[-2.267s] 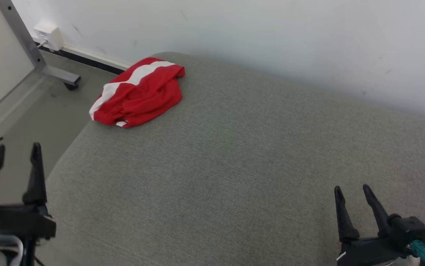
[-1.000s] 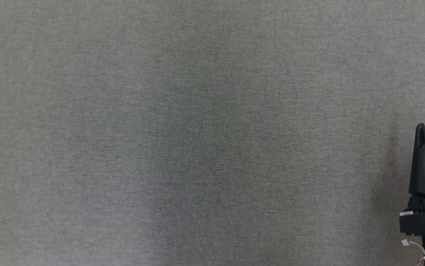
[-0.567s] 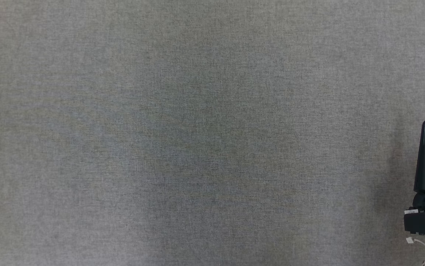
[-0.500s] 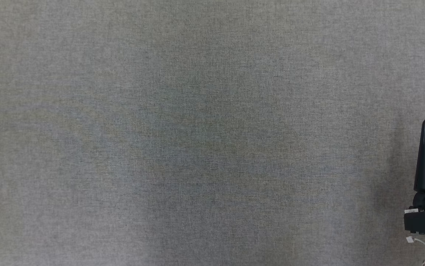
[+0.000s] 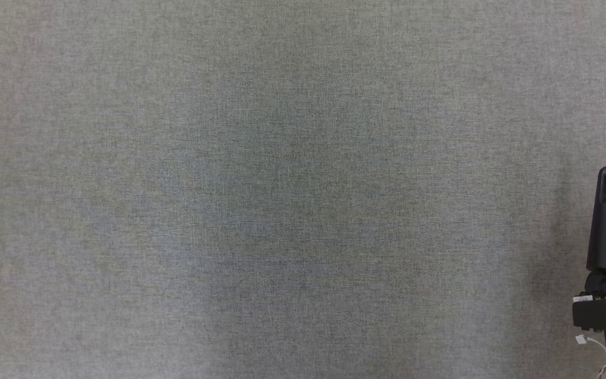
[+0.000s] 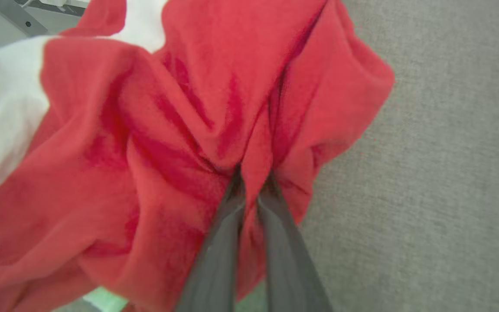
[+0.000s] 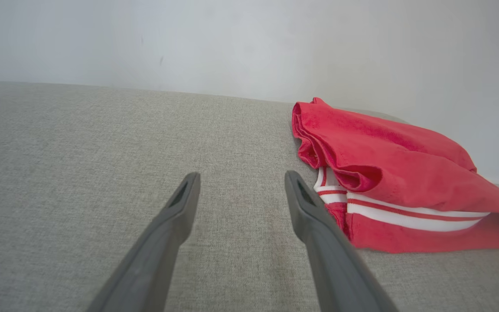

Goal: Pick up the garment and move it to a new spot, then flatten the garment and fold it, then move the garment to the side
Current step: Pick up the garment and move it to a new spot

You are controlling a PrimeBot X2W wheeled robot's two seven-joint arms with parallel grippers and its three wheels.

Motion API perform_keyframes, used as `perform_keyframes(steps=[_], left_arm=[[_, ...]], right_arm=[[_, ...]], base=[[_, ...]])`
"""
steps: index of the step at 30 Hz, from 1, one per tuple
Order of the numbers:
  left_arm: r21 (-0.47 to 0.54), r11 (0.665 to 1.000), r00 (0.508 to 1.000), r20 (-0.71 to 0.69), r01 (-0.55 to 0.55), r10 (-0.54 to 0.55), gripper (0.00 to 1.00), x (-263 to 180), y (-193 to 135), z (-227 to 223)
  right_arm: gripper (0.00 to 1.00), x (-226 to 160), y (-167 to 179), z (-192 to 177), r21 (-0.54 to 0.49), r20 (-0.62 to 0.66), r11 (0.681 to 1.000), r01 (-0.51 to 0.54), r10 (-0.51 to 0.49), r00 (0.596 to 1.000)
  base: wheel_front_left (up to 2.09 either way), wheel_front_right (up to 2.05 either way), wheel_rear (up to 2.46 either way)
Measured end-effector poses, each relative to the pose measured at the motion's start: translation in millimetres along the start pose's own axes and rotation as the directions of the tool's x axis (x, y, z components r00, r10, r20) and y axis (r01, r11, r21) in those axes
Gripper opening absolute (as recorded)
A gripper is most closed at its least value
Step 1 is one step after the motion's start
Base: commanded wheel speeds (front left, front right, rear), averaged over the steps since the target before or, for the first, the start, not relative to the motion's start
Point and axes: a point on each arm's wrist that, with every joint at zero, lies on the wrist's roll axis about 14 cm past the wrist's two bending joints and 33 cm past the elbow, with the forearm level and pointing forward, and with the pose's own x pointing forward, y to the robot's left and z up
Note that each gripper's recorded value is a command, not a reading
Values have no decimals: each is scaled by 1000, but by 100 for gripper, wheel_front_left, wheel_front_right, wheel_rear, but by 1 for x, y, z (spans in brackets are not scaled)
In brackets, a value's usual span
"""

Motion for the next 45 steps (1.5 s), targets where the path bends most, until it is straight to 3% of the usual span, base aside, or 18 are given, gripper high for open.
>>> perform_keyframes(steps=[5,9,15,22,23,24,29,35,40,45], left_arm=[[59,998,984,180,-11,0,0,-10,2,35],[96,995,920,391,-20,-19,0,-32,-2,91],[221,975,760,639,-27,-124,0,-89,-29,178],[352,933,510,791,74,-339,0,-184,-112,259],[352,933,510,791,74,-339,0,-184,-112,259],[376,922,475,798,90,-372,0,-198,-126,266],[516,834,333,765,194,-551,0,-253,-210,277],[639,688,175,676,343,-716,0,-297,-308,256],[665,562,133,580,492,-803,0,-295,-370,200],[621,492,157,515,610,-843,0,-278,-400,137]], right_arm=[[100,-2,2,1,13,5,1000,-1,1,1000],[100,-4,9,4,40,19,999,-16,15,1000],[100,-9,18,14,85,57,996,-35,31,998],[100,-25,23,27,145,108,989,-44,28,994],[100,-25,23,27,145,108,989,-44,28,994],[100,-27,22,29,152,117,988,-43,25,993],[100,-44,15,29,189,129,982,-18,-7,992],[100,-63,-4,22,226,124,973,45,-75,989],[100,-77,-23,14,256,107,961,107,-138,985],[100,-89,-37,7,271,86,950,154,-183,979]], base=[[0,0,0],[0,0,0],[0,0,0],[0,0,0],[0,0,0],[0,0,0],[0,0,0],[0,0,0],[0,0,0],[0,0,0]])
